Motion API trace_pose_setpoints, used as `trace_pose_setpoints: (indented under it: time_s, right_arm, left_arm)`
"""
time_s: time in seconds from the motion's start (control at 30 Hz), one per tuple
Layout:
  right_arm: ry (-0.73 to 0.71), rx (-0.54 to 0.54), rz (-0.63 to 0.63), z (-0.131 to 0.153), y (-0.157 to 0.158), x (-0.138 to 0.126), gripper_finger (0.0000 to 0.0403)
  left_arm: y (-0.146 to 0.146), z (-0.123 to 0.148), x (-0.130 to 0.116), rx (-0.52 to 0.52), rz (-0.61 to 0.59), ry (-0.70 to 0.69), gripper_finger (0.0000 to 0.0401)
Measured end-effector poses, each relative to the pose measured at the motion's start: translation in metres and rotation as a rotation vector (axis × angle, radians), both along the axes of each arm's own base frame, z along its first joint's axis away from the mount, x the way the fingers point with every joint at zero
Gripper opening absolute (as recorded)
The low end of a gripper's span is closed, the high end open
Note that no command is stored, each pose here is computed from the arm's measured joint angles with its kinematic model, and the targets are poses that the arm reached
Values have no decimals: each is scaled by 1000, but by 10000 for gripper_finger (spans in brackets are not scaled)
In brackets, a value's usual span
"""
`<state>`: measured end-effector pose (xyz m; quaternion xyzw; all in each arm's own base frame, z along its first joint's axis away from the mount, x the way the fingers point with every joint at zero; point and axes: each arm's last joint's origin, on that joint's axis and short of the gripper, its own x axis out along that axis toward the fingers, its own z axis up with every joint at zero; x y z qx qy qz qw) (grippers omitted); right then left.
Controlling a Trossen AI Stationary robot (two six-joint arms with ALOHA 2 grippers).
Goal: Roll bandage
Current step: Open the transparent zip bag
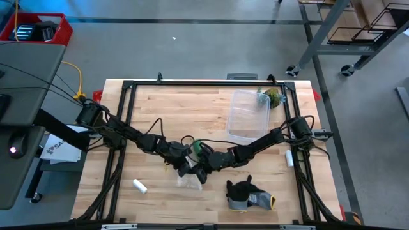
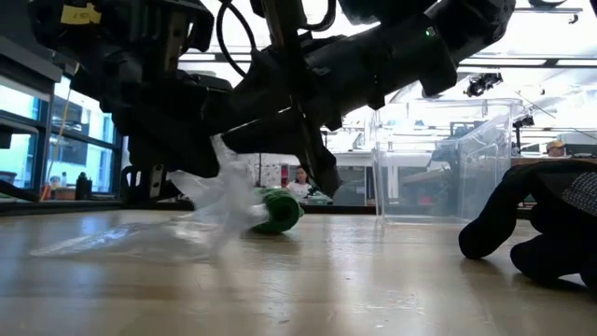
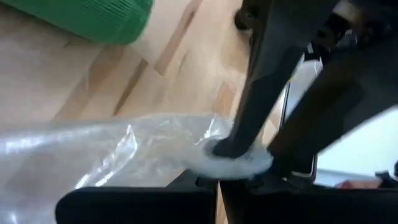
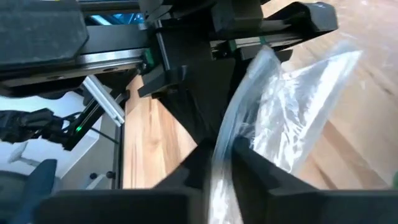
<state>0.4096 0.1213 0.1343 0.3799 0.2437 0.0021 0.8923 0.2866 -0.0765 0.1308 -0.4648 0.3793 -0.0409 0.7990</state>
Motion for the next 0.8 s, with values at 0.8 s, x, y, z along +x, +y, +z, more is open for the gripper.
trace_pose_setpoints:
  time_s: [0.8]
  right_arm:
    - [43,178,12,8,-8,1,1]
  left_arm:
    - [-7,15,-15,118,-245,-47,0]
